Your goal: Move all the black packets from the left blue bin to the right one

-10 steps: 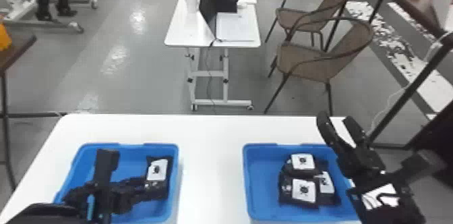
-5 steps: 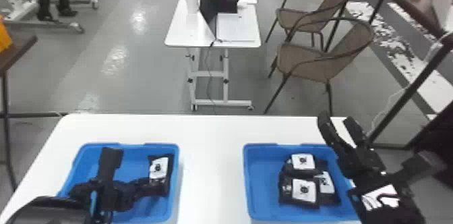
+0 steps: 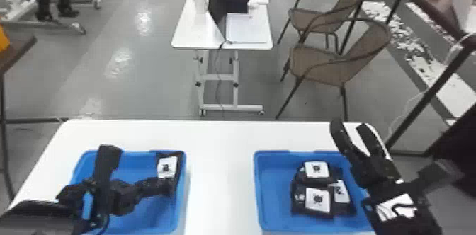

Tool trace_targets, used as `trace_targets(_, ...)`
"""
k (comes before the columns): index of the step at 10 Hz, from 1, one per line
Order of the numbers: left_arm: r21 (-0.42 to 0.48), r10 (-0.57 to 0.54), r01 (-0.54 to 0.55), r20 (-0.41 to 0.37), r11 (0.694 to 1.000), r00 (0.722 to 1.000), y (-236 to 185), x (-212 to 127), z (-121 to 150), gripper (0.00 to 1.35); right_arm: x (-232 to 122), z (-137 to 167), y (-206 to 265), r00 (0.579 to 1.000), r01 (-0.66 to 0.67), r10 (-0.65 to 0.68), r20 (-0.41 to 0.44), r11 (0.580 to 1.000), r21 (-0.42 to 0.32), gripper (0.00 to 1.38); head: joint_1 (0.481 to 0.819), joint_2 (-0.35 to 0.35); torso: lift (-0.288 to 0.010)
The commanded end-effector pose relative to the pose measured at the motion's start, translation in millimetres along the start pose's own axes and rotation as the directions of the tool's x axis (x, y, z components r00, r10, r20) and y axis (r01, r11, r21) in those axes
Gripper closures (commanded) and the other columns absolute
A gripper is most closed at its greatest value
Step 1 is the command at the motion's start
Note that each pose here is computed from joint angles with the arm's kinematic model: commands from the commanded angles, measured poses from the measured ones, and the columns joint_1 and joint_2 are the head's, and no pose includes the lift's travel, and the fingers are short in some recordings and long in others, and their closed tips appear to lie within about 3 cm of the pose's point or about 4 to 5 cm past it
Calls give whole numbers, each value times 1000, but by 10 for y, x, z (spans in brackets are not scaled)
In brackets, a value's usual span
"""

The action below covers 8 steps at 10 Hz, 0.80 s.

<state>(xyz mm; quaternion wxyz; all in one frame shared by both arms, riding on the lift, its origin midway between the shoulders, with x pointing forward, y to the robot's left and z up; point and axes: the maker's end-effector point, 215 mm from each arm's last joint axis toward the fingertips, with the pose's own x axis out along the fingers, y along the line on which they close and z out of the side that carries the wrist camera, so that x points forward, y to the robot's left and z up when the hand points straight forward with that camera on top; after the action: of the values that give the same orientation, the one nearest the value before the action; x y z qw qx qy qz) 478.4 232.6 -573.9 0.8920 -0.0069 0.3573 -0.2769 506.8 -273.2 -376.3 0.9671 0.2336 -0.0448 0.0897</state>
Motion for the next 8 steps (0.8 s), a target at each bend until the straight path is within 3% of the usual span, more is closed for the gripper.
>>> trace_targets(1,4,3,-4,85,1000,996,-78,-255,314,1098,-19,-18,-6,1000,3,-3,-2,1000,5,239,695,-46,0)
trace_targets(3,43,-54,46,192,998,980,-322,-429,844,1098,0,-10,18,1000,-1,1,2,1000,13,239,695,-50,0)
trace_targets(5,159,-191,160,207,974,959,-695,-374,1405,1098,103,-41,204,999,-45,45,-2,999,22,237,695,-77,0)
trace_targets(7,374,-330,274,94,886,939,-1091,-145,1856,1098,300,-212,592,992,-121,123,-37,991,53,239,695,-98,0)
trace_targets(8,428,-393,338,44,838,918,-1314,16,1925,1098,390,-299,761,985,-158,163,-59,985,74,239,695,-102,0)
